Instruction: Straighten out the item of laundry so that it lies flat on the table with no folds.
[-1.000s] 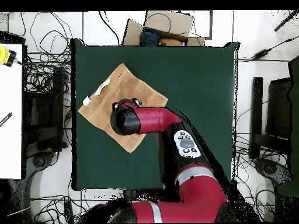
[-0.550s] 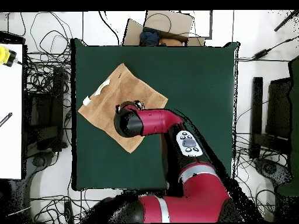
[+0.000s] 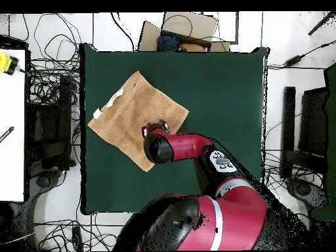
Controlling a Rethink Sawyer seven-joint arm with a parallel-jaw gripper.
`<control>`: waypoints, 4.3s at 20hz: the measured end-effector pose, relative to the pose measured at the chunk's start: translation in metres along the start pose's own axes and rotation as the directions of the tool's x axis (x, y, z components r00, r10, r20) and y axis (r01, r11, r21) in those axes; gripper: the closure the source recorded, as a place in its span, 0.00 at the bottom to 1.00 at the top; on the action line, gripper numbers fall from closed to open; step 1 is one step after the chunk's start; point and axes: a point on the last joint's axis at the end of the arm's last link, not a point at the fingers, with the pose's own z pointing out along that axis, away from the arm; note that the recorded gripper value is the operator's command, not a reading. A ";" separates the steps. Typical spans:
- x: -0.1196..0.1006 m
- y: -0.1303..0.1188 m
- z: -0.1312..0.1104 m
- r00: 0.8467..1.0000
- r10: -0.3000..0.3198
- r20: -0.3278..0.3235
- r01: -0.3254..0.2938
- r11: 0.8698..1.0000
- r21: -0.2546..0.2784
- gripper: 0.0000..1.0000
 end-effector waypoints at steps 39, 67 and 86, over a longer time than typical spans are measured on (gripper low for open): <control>-0.025 -0.112 -0.126 0.991 0.053 -0.121 -0.038 0.991 0.127 0.00; -0.002 -0.072 -0.056 0.994 -0.008 -0.110 0.007 1.000 -0.011 0.00; 0.036 -0.061 -0.039 1.000 -0.020 -0.007 0.020 0.998 -0.068 0.00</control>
